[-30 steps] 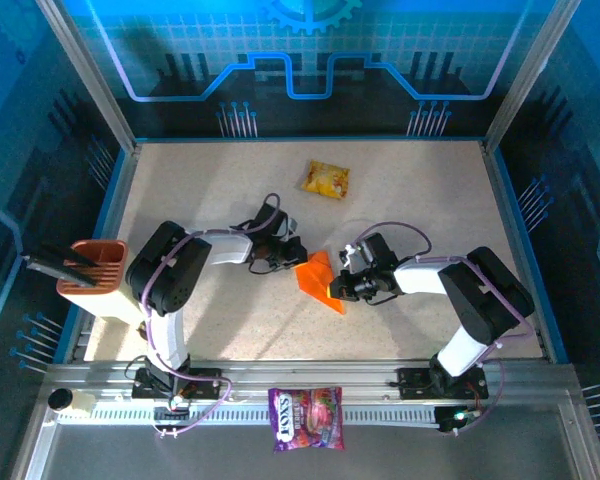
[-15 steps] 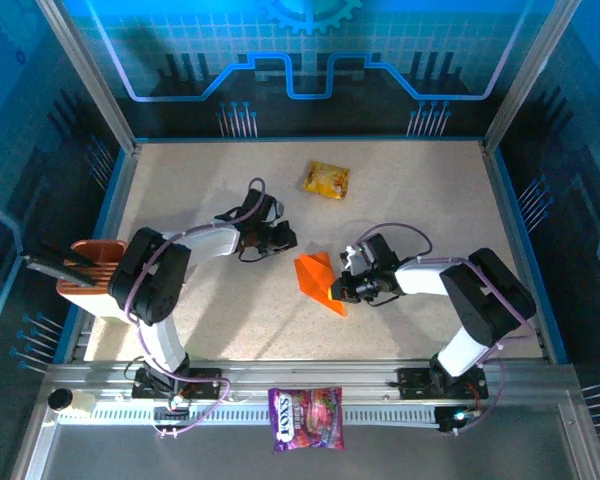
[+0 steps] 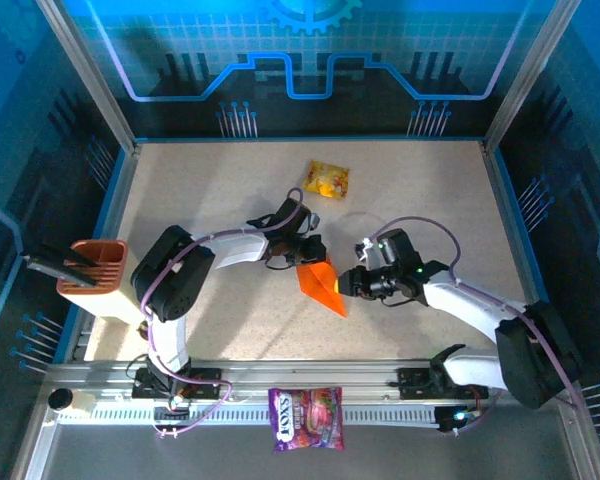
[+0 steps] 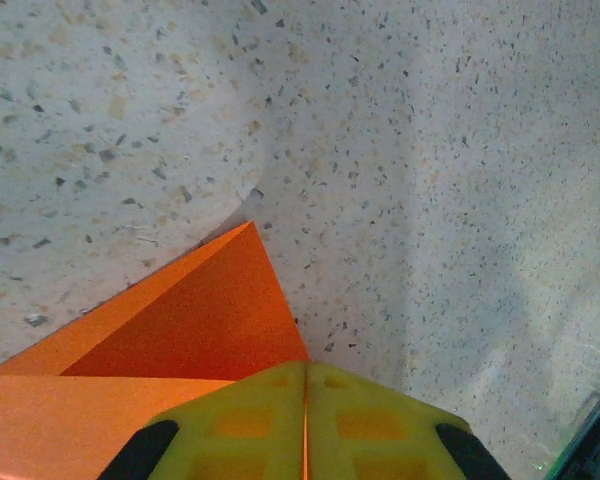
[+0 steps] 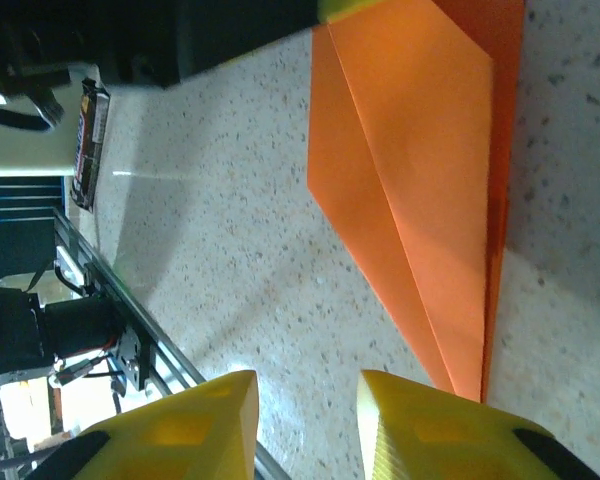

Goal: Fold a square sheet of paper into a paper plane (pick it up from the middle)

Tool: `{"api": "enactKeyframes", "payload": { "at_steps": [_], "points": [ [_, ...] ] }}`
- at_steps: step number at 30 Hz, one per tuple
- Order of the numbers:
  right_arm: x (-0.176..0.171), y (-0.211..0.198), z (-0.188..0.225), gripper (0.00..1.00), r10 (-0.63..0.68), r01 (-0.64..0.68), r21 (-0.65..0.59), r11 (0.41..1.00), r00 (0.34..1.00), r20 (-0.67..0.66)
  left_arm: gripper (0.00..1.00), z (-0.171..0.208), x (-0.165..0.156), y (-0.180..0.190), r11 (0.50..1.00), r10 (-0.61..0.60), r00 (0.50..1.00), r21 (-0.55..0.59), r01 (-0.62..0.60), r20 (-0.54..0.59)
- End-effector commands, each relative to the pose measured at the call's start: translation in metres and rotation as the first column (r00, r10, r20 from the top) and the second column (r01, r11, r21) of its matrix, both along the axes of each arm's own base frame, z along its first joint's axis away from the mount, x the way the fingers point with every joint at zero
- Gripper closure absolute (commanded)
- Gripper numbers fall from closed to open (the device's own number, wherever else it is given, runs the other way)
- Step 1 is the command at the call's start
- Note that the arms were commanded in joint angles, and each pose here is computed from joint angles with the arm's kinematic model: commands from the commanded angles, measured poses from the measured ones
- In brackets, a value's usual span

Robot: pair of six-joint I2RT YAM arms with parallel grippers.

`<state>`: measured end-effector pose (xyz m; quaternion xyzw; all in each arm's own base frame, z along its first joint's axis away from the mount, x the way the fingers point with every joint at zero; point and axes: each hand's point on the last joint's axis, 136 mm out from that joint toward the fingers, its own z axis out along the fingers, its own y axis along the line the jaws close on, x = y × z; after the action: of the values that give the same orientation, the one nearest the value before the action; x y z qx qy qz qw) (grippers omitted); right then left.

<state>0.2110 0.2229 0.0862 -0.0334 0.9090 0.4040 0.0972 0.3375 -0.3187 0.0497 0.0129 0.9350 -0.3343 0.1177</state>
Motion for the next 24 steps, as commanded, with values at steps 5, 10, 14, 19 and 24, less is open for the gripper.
{"api": "enactKeyframes", "payload": {
  "at_steps": [5,10,14,19,24],
  "points": [
    [-0.037,-0.016,-0.028,0.58,-0.072,0.070,-0.015,0.997,0.978,-0.193,0.91,-0.021,-0.006,0.010,0.999,-0.010,0.999,0.047,0.011,-0.036],
    [-0.046,-0.019,-0.042,0.54,-0.122,0.119,-0.028,0.993,0.957,-0.263,0.91,-0.040,-0.009,0.021,0.997,0.030,0.996,0.069,-0.024,-0.088],
    [-0.051,-0.015,-0.047,0.55,-0.128,0.124,-0.030,0.992,0.946,-0.298,0.91,-0.050,-0.014,0.026,0.996,0.038,0.992,0.086,-0.028,-0.118],
    [-0.050,-0.008,-0.050,0.55,-0.135,0.133,-0.025,0.991,0.941,-0.309,0.91,-0.057,-0.020,0.032,0.995,0.044,0.990,0.099,-0.031,-0.137],
    [-0.047,-0.008,-0.058,0.57,-0.156,0.144,-0.060,0.988,0.934,-0.321,0.91,-0.059,-0.023,0.034,0.994,0.044,0.988,0.101,-0.029,-0.148]
  ]
}}
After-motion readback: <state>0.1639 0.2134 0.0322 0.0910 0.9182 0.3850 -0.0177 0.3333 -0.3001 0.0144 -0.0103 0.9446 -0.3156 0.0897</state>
